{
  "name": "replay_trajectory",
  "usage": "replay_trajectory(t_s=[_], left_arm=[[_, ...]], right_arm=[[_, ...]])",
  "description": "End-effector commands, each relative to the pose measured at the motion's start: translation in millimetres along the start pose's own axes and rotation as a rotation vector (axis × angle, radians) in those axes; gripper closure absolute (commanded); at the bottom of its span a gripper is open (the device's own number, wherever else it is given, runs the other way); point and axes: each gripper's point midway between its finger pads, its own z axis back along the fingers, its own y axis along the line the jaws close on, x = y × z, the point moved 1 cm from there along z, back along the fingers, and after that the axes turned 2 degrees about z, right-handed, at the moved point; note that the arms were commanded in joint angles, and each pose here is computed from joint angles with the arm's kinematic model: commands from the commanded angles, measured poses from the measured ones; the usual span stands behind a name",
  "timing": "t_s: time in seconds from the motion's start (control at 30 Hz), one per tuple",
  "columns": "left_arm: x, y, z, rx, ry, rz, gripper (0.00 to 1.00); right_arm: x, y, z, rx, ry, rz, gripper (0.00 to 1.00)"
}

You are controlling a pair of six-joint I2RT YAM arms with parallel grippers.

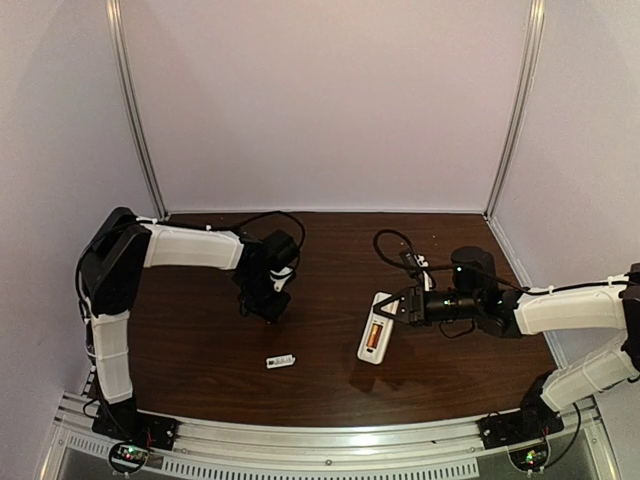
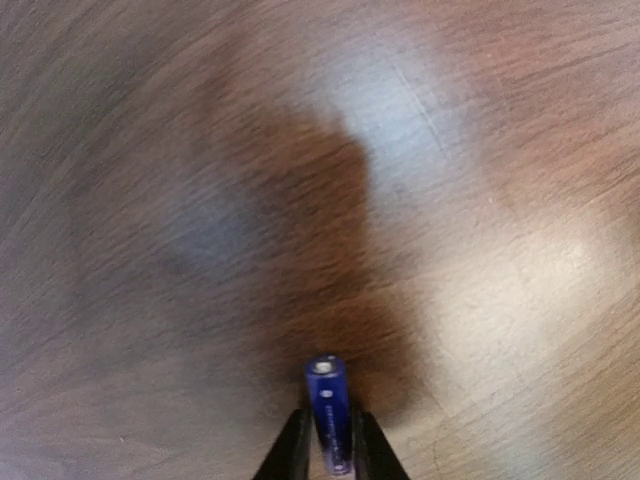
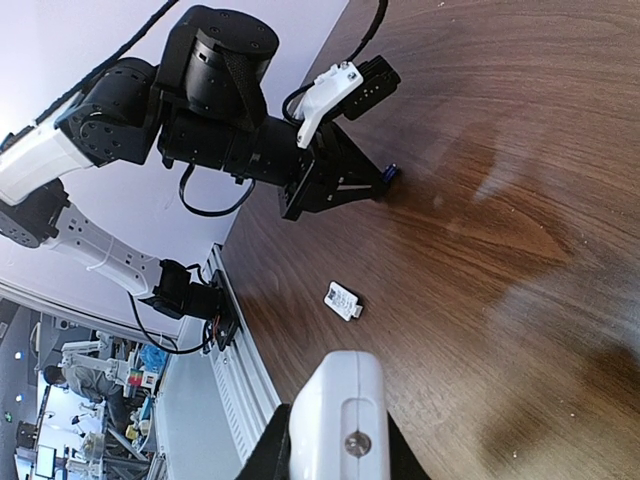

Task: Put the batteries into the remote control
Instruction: Pick up the battery from the center of the board, then place the battery in the battery compartment.

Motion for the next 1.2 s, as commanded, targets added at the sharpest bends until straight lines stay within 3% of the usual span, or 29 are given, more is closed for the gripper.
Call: replay_trajectory(t_s=[0.0, 0.1, 0.17, 0.33, 0.47, 0.63, 0.9, 1.17], left_arm=[[1, 5, -8, 0.034, 0.012, -0.019, 0.86], [4, 8, -3, 0.047, -0.003, -0.018, 1.00], [13, 6, 13, 0.025, -0.060, 0.000, 1.00], [46, -31, 112, -0.232, -0.435, -0.008, 1.00], [41, -70, 197, -0.459, -0.744, -0.083, 1.00], [18, -121, 243, -0.610, -0.915, -0.185, 1.00], [-4, -206, 248, -0.674, -0.931, -0.355, 1.00], [3, -214, 223, -0.580, -0.898, -0.326, 1.00]], right_arm=[[3, 3, 5, 0.011, -0.026, 0.030, 1.00], [6, 5, 5, 0.021, -0.040, 0.029, 1.00], [9, 8, 6, 0.032, -0.060, 0.031, 1.00], [16, 16, 8, 0.090, -0.119, 0.013, 1.00], [21, 23, 6, 0.122, -0.145, 0.003, 1.00], [25, 37, 1, 0.181, -0.176, -0.012, 1.00], [26, 60, -6, 0.282, -0.183, 0.008, 1.00], [29, 63, 0, 0.276, -0.206, -0.017, 1.00]])
